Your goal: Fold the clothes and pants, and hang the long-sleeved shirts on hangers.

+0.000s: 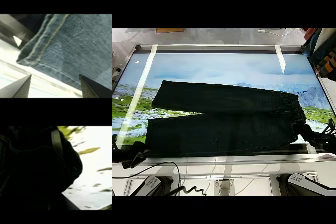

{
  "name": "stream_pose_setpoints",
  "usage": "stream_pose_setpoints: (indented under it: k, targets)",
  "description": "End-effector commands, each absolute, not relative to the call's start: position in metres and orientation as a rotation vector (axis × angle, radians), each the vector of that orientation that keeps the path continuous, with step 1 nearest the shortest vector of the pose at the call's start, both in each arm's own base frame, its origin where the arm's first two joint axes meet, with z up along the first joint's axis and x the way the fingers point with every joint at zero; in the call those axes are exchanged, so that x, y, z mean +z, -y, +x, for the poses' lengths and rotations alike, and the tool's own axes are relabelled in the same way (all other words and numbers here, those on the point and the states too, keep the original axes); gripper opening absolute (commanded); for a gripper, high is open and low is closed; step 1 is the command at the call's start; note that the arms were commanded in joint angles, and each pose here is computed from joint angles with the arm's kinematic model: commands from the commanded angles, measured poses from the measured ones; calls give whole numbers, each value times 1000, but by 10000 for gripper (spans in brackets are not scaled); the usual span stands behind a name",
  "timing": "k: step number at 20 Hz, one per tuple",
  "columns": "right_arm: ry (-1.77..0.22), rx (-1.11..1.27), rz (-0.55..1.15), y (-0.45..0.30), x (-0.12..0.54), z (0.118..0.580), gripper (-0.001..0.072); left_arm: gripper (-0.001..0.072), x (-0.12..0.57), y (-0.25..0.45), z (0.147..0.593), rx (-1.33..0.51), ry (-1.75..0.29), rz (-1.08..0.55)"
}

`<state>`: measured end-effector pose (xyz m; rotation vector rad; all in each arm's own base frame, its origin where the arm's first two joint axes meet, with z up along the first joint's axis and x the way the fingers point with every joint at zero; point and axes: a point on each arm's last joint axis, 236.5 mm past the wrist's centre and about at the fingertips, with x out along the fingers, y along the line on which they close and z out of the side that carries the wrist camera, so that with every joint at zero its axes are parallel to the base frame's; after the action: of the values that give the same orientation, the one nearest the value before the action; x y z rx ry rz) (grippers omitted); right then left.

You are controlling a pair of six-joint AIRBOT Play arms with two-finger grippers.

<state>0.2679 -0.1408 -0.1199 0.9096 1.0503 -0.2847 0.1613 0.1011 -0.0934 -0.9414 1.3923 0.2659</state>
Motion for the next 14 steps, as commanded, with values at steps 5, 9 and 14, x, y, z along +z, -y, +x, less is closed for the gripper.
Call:
stream_pose_setpoints:
  k: [5,9,14]
  targets:
    - [-1073,-253,904,136,-117,267,37,582,-104,-118,195,330,-1209,-907]
    - [-1067,-203,816,137,-87,268,36,23,-103,-113,208,307,-1191,-873]
    - [-943,-281,667,151,-11,266,36,14,-46,-124,266,201,-950,-887]
